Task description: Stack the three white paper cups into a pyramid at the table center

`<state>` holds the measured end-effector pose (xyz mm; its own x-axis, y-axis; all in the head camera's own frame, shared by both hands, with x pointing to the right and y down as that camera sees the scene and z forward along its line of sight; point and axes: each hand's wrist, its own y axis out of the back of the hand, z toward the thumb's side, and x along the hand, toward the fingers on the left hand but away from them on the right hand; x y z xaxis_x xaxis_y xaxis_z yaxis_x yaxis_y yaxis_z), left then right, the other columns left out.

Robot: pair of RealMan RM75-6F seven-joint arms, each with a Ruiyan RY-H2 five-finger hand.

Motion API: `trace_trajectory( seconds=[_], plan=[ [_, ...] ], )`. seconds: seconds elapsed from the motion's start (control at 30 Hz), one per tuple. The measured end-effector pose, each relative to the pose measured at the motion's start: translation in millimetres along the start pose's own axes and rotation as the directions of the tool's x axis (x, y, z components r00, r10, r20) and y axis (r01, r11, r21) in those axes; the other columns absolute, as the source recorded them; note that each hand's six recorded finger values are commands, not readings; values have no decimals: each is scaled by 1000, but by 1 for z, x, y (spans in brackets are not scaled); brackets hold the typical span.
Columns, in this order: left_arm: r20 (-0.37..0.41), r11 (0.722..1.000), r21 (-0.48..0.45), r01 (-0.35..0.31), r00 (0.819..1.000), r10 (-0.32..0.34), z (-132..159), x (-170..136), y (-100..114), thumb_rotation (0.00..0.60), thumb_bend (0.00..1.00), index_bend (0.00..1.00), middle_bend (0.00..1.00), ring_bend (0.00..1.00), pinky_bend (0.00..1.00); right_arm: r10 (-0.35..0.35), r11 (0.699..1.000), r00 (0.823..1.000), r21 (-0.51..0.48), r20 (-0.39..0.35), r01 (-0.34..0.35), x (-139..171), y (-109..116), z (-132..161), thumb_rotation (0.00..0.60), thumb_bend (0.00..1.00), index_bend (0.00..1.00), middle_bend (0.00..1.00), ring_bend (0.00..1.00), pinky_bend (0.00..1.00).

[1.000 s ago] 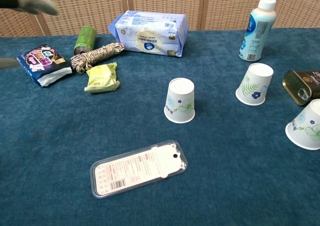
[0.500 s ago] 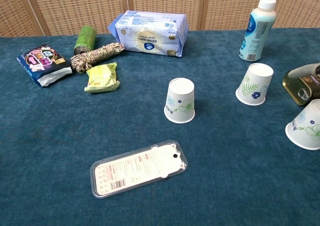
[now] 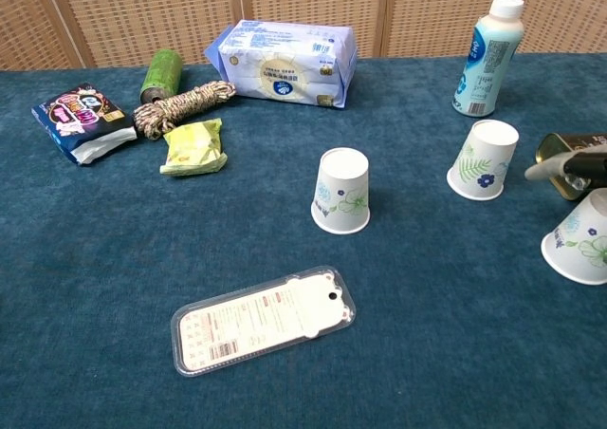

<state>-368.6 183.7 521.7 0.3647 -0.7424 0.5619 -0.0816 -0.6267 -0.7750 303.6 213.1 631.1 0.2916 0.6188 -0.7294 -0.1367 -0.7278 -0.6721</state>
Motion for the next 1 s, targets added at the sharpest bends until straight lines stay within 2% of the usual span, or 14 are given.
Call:
trace_trajectory(
  seconds=[0.13, 0.4, 0.5, 0.7, 1.0],
  plan=[
    [-7, 1000, -4, -7, 1000, 7, -2, -2, 1, 600, 431, 27, 0, 0, 85, 21, 999, 1000, 35, 21, -21, -2, -3, -10, 600, 389, 0, 0, 0, 0],
    [-1, 1000, -4, -2, 1000, 2, 1, -2, 0, 600, 431, 27, 0, 0, 86, 16, 998, 1000, 61, 23, -17, -7, -4, -16, 600, 402, 7, 1, 0, 26],
    [-2, 1000, -5, -6, 1000, 6, 1, -3, 1, 600, 431, 27, 0, 0, 86, 13, 998, 1000, 66, 17, -14, -8, -5, -16, 600, 418, 84, 59, 4, 161],
    [7, 1000, -2, -9, 1000, 9, 4, -4, 1, 600, 430, 30, 0, 0, 87, 18, 997, 1000, 79, 16, -19, -9, -7, -20, 600, 444, 221, 187, 154, 472],
    [19, 1000, -4, -10, 1000, 10, 8, -3, 0, 600, 431, 37, 0, 0, 96, 27, 997, 999, 66, 16, -28, -10, -8, -23, 600, 479, 335, 294, 290, 614]
  ],
)
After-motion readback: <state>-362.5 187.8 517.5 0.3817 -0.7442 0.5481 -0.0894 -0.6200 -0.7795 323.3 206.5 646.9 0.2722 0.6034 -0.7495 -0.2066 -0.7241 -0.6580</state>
